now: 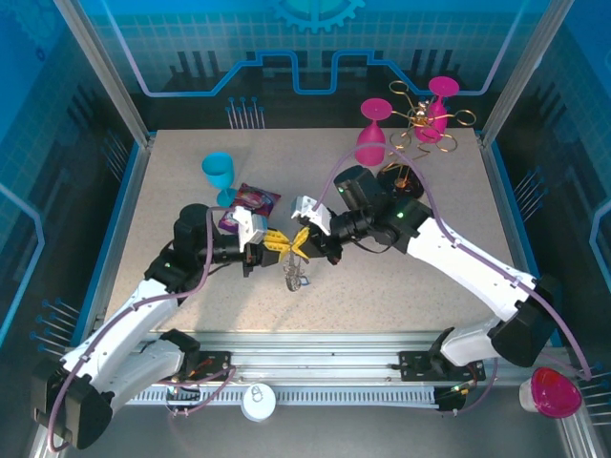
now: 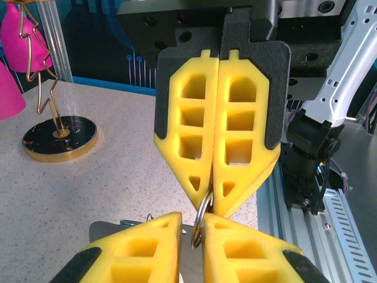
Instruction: Put the keys on the keyring
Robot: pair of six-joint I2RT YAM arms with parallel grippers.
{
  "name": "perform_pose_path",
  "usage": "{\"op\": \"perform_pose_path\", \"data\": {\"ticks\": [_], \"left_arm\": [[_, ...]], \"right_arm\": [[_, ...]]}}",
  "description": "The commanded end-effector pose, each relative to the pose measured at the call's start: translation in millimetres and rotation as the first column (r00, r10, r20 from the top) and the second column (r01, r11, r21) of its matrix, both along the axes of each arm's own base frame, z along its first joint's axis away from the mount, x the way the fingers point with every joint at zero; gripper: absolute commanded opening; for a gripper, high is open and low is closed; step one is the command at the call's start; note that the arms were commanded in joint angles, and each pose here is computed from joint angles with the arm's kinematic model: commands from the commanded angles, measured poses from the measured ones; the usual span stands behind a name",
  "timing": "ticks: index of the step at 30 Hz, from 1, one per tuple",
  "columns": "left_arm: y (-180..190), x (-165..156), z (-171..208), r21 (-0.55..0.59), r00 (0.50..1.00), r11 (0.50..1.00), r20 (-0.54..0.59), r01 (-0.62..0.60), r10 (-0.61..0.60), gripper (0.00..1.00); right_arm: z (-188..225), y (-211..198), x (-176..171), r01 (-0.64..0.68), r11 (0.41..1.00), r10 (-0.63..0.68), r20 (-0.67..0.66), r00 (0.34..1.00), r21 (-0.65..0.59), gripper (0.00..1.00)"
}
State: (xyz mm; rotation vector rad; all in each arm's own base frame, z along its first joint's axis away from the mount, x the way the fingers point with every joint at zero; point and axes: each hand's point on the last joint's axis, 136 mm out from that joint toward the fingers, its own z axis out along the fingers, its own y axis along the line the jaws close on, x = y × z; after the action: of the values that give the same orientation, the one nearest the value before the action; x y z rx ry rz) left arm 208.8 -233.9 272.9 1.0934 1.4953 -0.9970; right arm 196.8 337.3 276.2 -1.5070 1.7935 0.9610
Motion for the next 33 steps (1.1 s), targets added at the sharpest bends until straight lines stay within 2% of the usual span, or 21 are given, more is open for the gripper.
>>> {"op": "perform_pose_path", "data": {"ticks": [1, 9, 13, 14, 16, 19, 23, 33], "left_arm": [[-1, -4, 0, 0.028, 0.999, 0.999, 0.017, 0.027, -0.028, 0.16], [-4, -5, 5, 0.019, 0.998, 0.998, 0.02, 0.058, -0.058, 0.14], [-6, -9, 7, 0.009, 0.996, 0.996, 0.018, 0.085, -0.085, 0.0], [-6, -10, 7, 0.007, 0.996, 0.996, 0.022, 0.088, -0.088, 0.0], [-5, -11, 6, 0.004, 0.996, 0.996, 0.025, 0.086, -0.086, 0.0], [-4, -11, 6, -0.011, 0.997, 0.997, 0.03, 0.073, -0.072, 0.0], [-4, -9, 6, -0.049, 0.998, 0.997, 0.026, 0.058, -0.057, 0.0], [-3, -8, 10, -0.104, 0.999, 0.994, 0.018, 0.033, -0.031, 0.0]], "right_arm": [[-2, 0, -14, -0.074, 0.995, 0.075, 0.007, 0.997, -0.066, 0.0], [1, 15, -19, -0.135, 0.987, 0.136, 0.01, 0.991, -0.086, 0.0], [4, 16, -14, -0.102, 0.992, 0.104, 0.034, 0.994, -0.071, 0.0], [6, 14, -12, -0.083, 0.995, 0.086, 0.041, 0.995, -0.059, 0.03], [11, 8, -1, -0.01, 1.0, 0.011, 0.063, 0.998, -0.027, 0.19], [15, -8, 12, 0.108, 0.994, -0.108, 0.092, 0.99, 0.011, 0.35], [11, -22, 12, 0.176, 0.983, -0.18, 0.076, 0.981, 0.054, 0.43], [-9, -10, 7, 0.189, 0.975, -0.192, 0.018, 0.981, 0.117, 0.46]]}}
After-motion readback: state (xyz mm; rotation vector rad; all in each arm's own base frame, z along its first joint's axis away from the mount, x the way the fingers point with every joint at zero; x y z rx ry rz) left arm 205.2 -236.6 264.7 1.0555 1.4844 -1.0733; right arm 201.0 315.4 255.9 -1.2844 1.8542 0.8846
